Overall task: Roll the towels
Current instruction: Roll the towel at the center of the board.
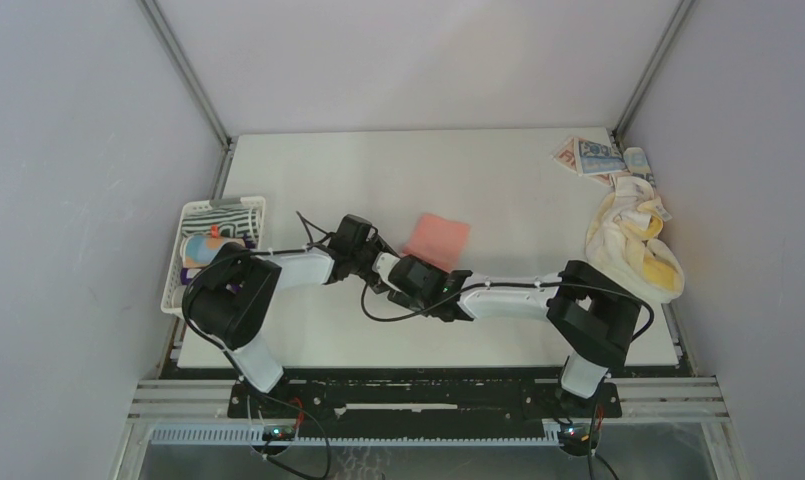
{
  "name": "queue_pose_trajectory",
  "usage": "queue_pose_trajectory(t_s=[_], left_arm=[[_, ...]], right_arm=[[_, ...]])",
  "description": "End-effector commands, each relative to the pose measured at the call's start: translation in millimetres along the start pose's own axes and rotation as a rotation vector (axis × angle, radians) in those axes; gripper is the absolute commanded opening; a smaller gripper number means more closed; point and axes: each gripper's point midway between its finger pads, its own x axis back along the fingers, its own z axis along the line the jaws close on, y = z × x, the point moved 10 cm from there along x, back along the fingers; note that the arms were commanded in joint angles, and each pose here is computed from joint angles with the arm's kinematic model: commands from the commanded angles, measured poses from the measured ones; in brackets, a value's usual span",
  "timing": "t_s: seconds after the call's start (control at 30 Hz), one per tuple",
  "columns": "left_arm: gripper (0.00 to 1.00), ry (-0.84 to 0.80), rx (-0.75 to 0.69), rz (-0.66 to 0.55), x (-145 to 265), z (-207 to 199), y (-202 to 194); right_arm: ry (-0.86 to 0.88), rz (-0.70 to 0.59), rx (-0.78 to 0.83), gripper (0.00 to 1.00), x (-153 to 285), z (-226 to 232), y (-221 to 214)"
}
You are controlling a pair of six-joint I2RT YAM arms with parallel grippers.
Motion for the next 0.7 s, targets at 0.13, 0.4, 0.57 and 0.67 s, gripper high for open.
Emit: queue_pose_trajectory(t_s=[0.13, 0.4, 0.57, 0.67], left_arm=[[0.61, 0.235, -0.007, -0.046, -9.7, 43.3, 3.6], [0.61, 0.237, -0.007, -0.044, -9.8, 44.0, 3.5], [0.61, 0.236, -0.007, -0.044, -9.4, 44.0, 3.5], [0.61, 0.234, -0.006, -0.044, -8.9, 43.8, 3.3]], right_arm=[[-0.07, 0.01, 0.037, 0.58, -6.8, -6.0, -3.0], [-0.058, -0.095, 0.022, 0.58, 11.4, -11.0, 5.0], [-0.051, -0.129, 0.009, 0.58, 16.5, -16.4, 5.4], [-0.048, -0.108, 0.015, 0.58, 11.4, -16.2, 1.9]])
